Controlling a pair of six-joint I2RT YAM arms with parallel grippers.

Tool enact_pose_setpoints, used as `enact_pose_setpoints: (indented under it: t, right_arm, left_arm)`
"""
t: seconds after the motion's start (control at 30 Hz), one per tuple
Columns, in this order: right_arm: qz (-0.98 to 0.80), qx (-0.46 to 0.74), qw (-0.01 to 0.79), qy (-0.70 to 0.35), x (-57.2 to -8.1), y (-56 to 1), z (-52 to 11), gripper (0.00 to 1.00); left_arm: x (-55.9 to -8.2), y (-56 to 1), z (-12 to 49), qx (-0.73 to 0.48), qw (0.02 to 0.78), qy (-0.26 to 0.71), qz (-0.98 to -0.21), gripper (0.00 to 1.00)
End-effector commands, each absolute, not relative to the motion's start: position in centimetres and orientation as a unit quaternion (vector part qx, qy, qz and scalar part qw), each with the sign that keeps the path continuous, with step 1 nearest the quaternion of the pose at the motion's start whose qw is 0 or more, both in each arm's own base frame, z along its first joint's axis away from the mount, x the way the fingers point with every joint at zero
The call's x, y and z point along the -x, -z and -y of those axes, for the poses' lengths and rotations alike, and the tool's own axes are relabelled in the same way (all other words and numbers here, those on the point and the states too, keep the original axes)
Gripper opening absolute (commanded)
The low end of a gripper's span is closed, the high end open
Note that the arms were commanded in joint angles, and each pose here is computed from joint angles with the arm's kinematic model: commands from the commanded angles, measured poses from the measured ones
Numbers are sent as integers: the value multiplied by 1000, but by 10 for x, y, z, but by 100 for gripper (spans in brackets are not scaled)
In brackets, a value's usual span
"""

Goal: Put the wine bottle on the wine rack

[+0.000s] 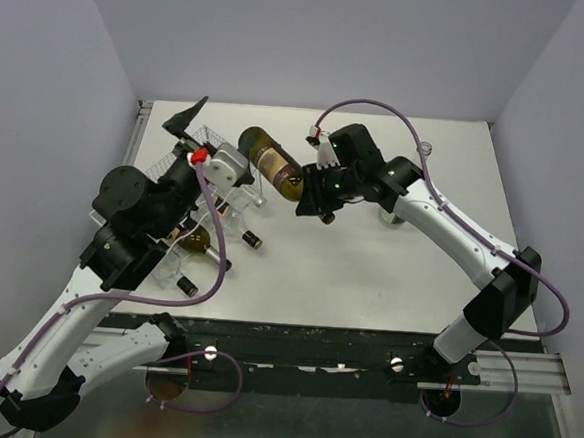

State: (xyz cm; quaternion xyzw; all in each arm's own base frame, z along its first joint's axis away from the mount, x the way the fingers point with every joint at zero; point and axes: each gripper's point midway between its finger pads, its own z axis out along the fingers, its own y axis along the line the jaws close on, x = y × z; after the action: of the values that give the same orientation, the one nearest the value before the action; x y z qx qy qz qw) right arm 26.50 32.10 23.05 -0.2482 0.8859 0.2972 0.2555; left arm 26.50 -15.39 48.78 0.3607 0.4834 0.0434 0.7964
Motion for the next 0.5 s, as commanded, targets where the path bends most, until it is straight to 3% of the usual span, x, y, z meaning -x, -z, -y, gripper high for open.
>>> enact_pose_setpoints:
  t: [0.0,0.47]
  right_arm:
    - [-815,291,366,-342,-302,-281,-374,1]
    - [-798,319,421,-289,-367,-246,-467,0]
  left_arm:
    - [-261,-479,138,-291,784,-1,-549,99]
    - [-244,-466,144,-280,744,77,-601,99]
